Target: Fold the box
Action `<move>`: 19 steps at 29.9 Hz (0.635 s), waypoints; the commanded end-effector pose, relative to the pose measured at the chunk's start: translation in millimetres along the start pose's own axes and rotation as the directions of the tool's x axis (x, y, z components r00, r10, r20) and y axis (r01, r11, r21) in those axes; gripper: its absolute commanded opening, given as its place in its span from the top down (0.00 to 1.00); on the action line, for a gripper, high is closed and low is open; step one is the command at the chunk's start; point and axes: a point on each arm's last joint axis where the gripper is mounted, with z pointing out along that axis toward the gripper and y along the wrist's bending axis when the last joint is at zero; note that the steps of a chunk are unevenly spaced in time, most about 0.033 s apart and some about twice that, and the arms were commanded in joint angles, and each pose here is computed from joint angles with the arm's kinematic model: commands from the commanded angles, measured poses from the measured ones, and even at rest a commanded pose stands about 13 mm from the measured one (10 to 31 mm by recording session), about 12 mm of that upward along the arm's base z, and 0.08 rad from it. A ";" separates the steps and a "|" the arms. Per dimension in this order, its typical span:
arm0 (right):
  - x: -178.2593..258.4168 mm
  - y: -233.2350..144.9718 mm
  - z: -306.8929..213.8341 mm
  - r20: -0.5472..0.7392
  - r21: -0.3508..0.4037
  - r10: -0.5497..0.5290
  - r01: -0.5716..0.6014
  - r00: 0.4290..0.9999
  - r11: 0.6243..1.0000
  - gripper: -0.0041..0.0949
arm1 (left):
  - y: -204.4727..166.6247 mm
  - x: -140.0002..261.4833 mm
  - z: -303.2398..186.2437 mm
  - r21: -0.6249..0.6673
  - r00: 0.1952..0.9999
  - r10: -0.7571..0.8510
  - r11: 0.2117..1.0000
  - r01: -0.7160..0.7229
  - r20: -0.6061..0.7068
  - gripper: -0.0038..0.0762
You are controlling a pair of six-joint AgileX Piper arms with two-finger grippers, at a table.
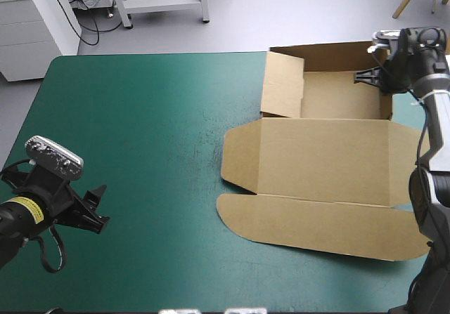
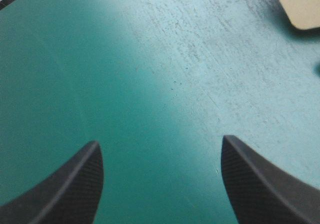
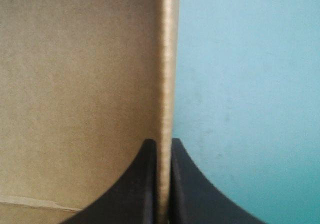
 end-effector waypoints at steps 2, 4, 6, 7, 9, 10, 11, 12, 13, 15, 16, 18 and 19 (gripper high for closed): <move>7.9 -54.1 -38.9 0.086 0.119 0.060 -0.070 0.995 0.990 0.98 | 3.1 -8.7 -7.1 -0.017 0.997 0.005 1.000 -0.004 0.078 0.36; 19.9 -75.9 -31.6 0.039 0.154 0.091 -0.096 0.995 0.983 0.98 | 3.4 -8.7 -7.1 -0.021 0.997 0.008 1.000 -0.006 0.078 0.36; 33.4 -96.7 -26.1 -0.003 0.184 0.132 -0.129 0.991 0.974 0.98 | 4.5 -8.8 -7.1 -0.033 0.997 0.014 0.999 -0.011 0.080 0.36; 38.7 -104.8 -23.9 -0.019 0.194 0.151 -0.145 0.988 0.970 0.98 | 4.8 -8.8 -7.1 -0.037 0.997 0.016 0.999 -0.013 0.079 0.36; 50.2 -121.0 -20.8 -0.047 0.214 0.191 -0.177 0.980 0.961 0.98 | 6.0 -8.9 -7.2 -0.051 0.997 0.023 0.999 -0.019 0.079 0.36; 55.9 -129.4 -19.1 -0.060 0.225 0.213 -0.194 0.975 0.955 0.98 | 6.6 -8.7 -7.2 -0.058 0.997 0.027 0.998 -0.022 0.077 0.36; 61.1 -137.3 -17.5 -0.073 0.235 0.230 -0.207 0.971 0.950 0.98 | 6.8 -8.7 -7.2 -0.060 0.997 0.028 0.998 -0.023 0.077 0.36; 65.2 -142.8 -15.2 -0.084 0.241 0.245 -0.218 0.966 0.946 0.98 | 6.8 -8.7 -7.2 -0.060 0.997 0.028 0.998 -0.023 0.077 0.36; 70.2 -150.2 -13.1 -0.096 0.251 0.264 -0.234 0.960 0.939 0.98 | 6.8 -8.7 -7.2 -0.060 0.997 0.028 0.998 -0.023 0.077 0.36; 77.1 -157.7 -8.7 -0.112 0.256 0.287 -0.251 0.951 0.933 0.98 | 6.8 -8.7 -7.2 -0.060 0.997 0.028 0.998 -0.023 0.077 0.36; 81.0 -160.4 -5.1 -0.123 0.258 0.292 -0.254 0.948 0.932 0.98 | 6.8 -8.8 -7.2 -0.060 0.997 0.028 0.998 -0.023 0.078 0.36; 83.1 -160.8 0.0 -0.119 0.255 0.289 -0.252 0.950 0.934 0.98 | 6.8 -9.2 -7.3 -0.060 0.996 0.028 0.998 -0.023 0.083 0.36; 83.8 -160.6 3.1 -0.113 0.253 0.285 -0.250 0.952 0.934 0.98 | 6.8 -9.6 -7.3 -0.060 0.996 0.029 0.998 -0.023 0.087 0.36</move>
